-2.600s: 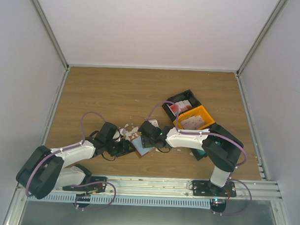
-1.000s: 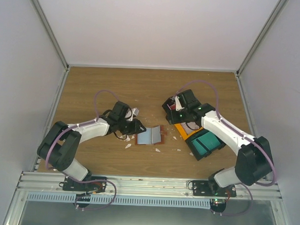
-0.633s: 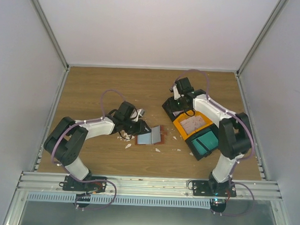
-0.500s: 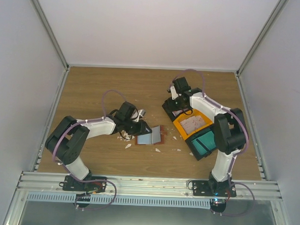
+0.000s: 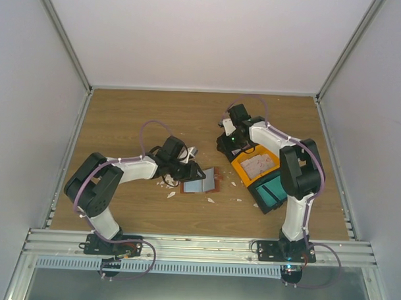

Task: Put the credit cards into the card holder
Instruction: Pick up the credit card from the storage box.

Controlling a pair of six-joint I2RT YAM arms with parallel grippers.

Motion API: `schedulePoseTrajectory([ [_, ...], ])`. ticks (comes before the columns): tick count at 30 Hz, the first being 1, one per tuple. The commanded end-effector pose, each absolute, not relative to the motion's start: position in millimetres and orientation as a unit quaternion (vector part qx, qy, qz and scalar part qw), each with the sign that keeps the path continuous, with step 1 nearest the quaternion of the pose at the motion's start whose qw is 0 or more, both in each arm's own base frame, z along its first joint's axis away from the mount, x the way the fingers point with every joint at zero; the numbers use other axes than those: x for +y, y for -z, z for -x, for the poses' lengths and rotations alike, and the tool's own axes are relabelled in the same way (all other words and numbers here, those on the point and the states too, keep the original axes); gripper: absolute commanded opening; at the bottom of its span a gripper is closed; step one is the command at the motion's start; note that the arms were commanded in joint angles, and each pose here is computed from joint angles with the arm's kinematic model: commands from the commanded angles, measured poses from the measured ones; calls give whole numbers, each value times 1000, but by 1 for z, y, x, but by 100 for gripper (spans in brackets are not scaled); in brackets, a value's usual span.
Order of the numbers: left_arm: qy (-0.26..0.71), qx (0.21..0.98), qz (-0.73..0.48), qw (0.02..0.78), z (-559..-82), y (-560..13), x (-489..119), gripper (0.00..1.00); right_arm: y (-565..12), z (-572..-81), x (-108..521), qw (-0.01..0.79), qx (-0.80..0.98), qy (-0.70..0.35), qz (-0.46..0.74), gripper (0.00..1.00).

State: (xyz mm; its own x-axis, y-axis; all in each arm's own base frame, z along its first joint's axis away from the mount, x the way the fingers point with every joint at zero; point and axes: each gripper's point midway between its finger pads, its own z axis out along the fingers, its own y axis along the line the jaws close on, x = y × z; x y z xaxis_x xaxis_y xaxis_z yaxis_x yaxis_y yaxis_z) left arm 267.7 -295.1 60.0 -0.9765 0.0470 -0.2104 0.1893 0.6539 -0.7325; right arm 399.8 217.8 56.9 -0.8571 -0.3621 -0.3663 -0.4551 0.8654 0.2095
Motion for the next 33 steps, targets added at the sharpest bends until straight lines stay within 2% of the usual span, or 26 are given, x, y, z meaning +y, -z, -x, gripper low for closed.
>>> schedulePoseTrajectory([
  [1, 426, 896, -80, 101, -273, -70, -306, 35, -62, -395, 227, 148, 946, -173, 230, 53],
  [13, 420, 899, -78, 100, -271, -67, -304, 35, -83, -393, 226, 166, 944, -178, 224, 46],
  [23, 417, 900, -78, 98, -268, -64, -303, 35, -82, -392, 222, 167, 946, -171, 217, 29],
  [33, 416, 901, -79, 96, -268, -62, -304, 34, -91, -394, 220, 179, 946, -168, 210, 23],
])
